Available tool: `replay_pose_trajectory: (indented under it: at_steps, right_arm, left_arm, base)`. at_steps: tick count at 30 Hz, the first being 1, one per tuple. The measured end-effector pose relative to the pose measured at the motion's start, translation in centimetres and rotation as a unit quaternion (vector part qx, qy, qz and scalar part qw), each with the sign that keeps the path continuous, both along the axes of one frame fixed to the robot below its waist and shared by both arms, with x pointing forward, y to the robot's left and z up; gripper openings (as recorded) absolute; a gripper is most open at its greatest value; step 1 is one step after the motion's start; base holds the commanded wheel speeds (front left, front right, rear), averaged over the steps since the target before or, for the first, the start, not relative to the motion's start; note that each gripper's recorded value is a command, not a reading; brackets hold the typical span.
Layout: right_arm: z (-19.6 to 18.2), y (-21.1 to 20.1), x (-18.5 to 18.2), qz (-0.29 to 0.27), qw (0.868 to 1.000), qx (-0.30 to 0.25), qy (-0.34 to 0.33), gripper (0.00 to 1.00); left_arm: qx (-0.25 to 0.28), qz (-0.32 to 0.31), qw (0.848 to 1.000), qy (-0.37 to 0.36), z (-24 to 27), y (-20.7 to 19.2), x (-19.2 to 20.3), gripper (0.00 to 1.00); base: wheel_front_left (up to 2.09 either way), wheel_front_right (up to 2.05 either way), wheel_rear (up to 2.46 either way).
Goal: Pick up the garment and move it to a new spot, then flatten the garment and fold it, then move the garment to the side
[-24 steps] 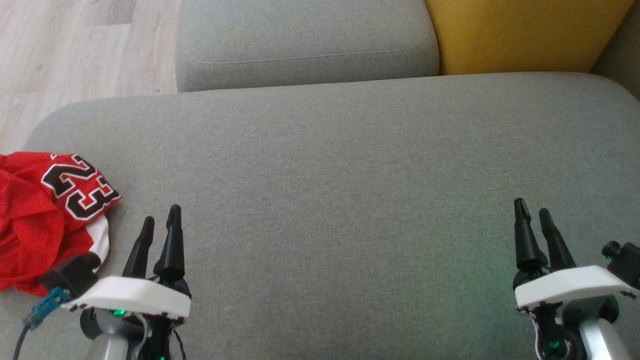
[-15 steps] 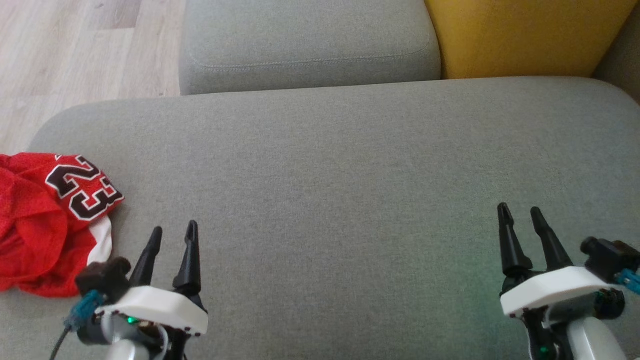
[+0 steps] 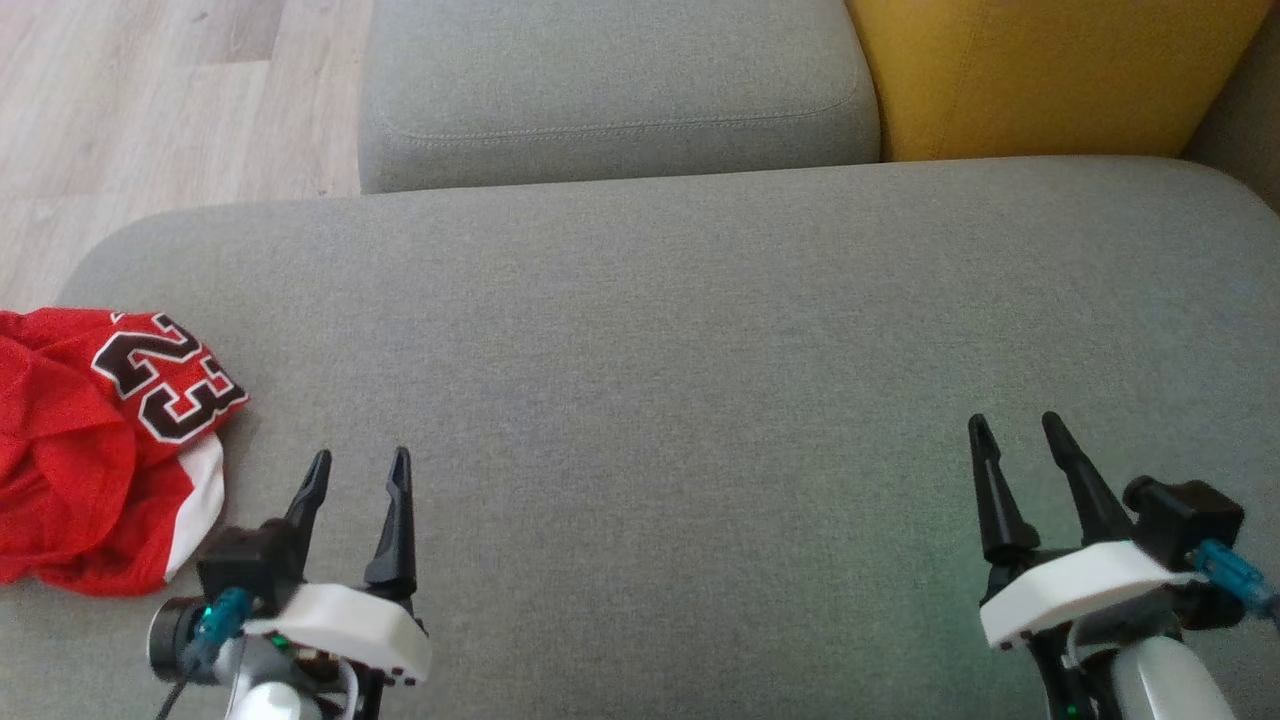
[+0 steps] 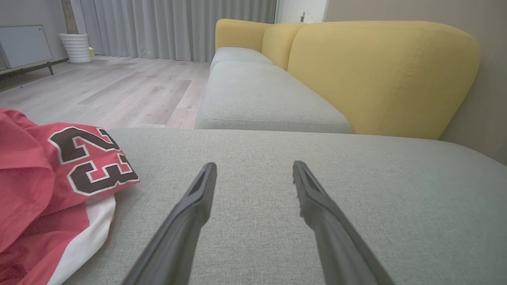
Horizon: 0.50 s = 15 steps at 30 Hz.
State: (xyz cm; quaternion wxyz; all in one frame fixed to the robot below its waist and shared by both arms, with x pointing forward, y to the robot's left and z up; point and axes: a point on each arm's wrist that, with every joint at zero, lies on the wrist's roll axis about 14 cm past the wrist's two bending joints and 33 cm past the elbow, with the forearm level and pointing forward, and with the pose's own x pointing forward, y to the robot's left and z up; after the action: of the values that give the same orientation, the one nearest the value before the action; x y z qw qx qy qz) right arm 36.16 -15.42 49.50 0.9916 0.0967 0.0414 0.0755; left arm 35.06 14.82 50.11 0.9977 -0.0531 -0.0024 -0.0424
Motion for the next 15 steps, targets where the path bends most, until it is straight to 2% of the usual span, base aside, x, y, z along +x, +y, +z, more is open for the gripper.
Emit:
replay_pose_trajectory:
  at_steps: [5,15]
  right_arm:
    - [-0.41,0.29,-0.39,0.006,1.000,-0.025,0.001,1.00]
    - [-0.09,0.89,-0.41,0.014,0.999,-0.044,-0.007,1.00]
  left_arm:
    - [0.024,-0.003,1.000,-0.009,0.15,-0.23,-0.05,1.00]
    - [0.039,0.002,0.999,-0.012,-0.42,-0.07,-0.62,1.00]
  base:
    - [0.00,0.00,0.00]
    - [0.00,0.00,0.00]
